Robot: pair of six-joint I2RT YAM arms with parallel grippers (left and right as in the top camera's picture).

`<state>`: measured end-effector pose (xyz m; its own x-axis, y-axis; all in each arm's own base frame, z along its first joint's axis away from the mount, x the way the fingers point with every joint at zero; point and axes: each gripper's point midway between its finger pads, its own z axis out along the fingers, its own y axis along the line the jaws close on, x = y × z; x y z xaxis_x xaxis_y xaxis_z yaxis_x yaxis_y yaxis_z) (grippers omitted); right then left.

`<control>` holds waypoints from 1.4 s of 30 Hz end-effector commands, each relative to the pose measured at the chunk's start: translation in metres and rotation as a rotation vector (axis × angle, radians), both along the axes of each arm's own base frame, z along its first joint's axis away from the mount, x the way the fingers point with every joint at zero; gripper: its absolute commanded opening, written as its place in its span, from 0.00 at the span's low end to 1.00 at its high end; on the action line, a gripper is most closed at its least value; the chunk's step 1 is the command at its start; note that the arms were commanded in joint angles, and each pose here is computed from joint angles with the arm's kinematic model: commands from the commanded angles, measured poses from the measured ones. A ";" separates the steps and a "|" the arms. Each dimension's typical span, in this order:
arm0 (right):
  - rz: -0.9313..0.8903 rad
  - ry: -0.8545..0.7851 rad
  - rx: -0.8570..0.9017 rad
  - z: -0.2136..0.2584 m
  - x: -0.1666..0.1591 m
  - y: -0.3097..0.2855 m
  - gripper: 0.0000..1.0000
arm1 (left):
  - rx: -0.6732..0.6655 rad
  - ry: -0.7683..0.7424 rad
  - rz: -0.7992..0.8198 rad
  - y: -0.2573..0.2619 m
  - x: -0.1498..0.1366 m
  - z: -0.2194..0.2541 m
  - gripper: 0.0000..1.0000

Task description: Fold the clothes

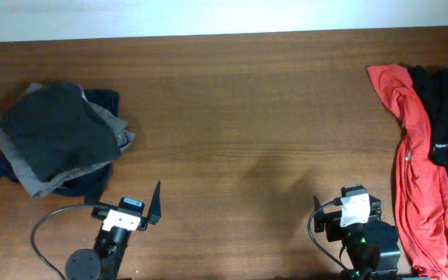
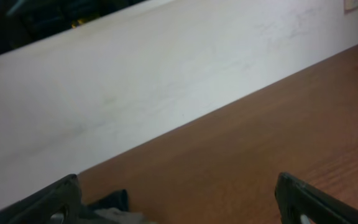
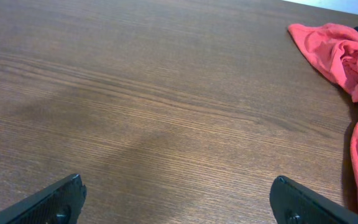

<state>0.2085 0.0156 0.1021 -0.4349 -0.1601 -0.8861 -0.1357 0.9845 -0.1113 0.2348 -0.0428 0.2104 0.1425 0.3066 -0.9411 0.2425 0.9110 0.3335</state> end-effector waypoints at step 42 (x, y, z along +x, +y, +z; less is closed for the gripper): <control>0.000 -0.004 -0.004 -0.001 0.000 -0.001 0.99 | -0.021 0.120 0.005 -0.002 0.005 -0.048 0.99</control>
